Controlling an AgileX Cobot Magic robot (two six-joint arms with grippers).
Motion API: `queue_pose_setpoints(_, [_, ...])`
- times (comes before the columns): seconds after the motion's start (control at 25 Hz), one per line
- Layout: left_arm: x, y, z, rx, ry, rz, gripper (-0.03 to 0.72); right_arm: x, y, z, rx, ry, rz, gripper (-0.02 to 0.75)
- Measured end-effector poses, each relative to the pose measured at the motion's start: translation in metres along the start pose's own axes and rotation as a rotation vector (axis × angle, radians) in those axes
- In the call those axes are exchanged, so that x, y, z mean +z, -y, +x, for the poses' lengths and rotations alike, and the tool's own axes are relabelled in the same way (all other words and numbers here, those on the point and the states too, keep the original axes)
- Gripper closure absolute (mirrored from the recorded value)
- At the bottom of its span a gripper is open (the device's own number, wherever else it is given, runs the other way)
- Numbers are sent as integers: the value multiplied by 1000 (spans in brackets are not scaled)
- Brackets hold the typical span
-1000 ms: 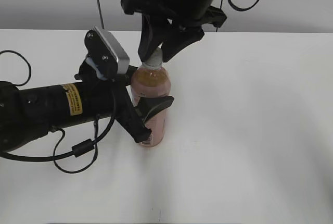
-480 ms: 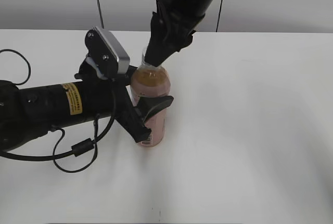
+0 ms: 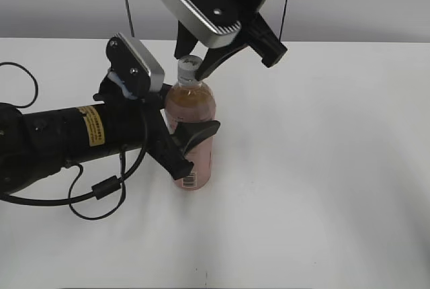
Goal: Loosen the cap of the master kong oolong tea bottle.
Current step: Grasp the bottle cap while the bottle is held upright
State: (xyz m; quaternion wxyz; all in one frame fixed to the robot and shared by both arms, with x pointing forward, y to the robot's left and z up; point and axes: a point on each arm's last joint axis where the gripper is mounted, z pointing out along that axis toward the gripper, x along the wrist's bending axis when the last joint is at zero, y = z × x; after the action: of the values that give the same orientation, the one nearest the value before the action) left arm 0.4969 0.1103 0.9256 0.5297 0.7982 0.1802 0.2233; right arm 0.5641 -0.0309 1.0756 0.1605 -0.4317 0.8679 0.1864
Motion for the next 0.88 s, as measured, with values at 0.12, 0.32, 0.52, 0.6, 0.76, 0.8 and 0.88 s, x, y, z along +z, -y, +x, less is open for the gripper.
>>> queue_pose_setpoints(0.12, [0, 1, 1, -8, -7, 6, 231, 2, 0, -2, -255, 15, -6, 467])
queue_pose_setpoints(0.32, [-1, 2, 4, -24, -24, 16, 231, 4, -1, -5, -541, 45, -16, 562])
queue_pose_setpoints(0.52, [-1, 2, 4, -23, -24, 18, 231, 3, -1, -4, -672, 46, -22, 587])
queue_pose_setpoints(0.6, [-1, 1, 4, -22, -23, 19, 231, 2, 0, -4, -676, 42, -25, 597])
queue_pose_setpoints(0.76, [-1, 2, 3, -16, -20, 21, 231, 1, -1, -3, -676, 38, -33, 603])
queue_pose_setpoints(0.8, [-1, 2, 3, -13, -18, 21, 231, 0, -1, -3, -673, 39, -34, 603])
queue_pose_setpoints(0.88, [-1, 2, 3, -9, -14, 22, 231, -2, -2, -3, -656, 39, -34, 603])
